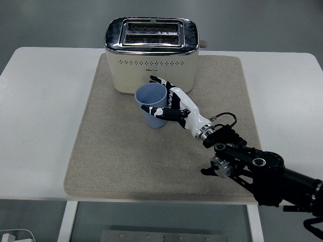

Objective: Put the water cup in front of the bread machine

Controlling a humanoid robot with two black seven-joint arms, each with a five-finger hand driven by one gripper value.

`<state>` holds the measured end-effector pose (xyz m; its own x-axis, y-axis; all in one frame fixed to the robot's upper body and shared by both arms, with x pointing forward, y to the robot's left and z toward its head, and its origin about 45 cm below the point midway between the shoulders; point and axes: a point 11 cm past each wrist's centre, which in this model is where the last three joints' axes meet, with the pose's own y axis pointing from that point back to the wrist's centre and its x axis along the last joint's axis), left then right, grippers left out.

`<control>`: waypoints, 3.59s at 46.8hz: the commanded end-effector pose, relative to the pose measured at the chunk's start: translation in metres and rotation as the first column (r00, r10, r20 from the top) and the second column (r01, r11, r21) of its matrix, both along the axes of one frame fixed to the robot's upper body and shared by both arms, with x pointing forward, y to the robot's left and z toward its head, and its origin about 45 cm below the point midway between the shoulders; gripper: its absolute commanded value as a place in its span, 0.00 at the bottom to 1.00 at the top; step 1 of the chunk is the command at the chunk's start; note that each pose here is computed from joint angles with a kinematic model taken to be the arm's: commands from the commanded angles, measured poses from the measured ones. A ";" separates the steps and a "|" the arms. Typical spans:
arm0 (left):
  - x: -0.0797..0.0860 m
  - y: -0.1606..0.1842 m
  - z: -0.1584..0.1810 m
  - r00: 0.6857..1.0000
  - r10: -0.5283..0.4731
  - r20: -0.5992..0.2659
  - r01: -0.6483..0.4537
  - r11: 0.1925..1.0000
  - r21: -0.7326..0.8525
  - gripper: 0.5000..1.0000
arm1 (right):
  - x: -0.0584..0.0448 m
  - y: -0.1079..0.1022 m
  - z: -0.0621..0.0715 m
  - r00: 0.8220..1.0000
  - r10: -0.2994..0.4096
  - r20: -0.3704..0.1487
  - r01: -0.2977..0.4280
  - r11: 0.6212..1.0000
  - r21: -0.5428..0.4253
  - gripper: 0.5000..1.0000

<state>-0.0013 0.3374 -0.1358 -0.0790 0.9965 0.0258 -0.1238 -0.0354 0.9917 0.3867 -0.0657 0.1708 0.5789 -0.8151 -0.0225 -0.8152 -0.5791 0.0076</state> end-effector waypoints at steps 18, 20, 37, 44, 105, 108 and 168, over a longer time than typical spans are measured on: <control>0.000 0.000 0.000 1.000 0.000 0.000 0.000 1.000 0.000 1.00 | 0.004 -0.017 -0.003 1.000 -0.023 0.004 0.023 0.999 -0.024 0.83; 0.000 0.000 0.000 1.000 0.000 0.000 0.000 1.000 0.000 1.00 | 0.004 -0.018 -0.004 1.000 -0.024 0.003 0.024 0.999 -0.025 0.83; 0.000 0.000 0.000 1.000 0.000 0.000 0.000 1.000 0.000 1.00 | 0.003 -0.038 -0.009 0.999 -0.049 0.010 0.049 0.998 -0.033 0.83; 0.000 0.000 0.000 1.000 0.000 0.000 0.000 1.000 0.000 1.00 | 0.001 -0.042 -0.010 0.999 -0.049 0.008 0.049 0.998 -0.031 0.83; 0.000 0.000 0.000 1.000 0.000 0.000 0.000 1.000 0.000 1.00 | 0.004 -0.130 -0.012 0.981 -0.194 0.031 0.196 0.973 -0.125 0.83; 0.000 0.000 0.000 1.000 0.000 0.000 0.000 1.000 0.000 1.00 | 0.006 -0.143 -0.011 0.977 -0.212 0.034 0.215 0.967 -0.140 0.83; 0.000 0.000 0.000 1.000 0.000 0.000 0.000 1.000 0.000 1.00 | 0.073 -0.225 0.061 0.931 -0.339 -0.131 0.352 0.932 0.089 0.83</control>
<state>-0.0012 0.3374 -0.1358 -0.0788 0.9966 0.0256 -0.1240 -0.0353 0.9916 0.4578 -0.2863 0.2323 0.2507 -0.9530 -0.1700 -0.9632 -0.2631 0.0545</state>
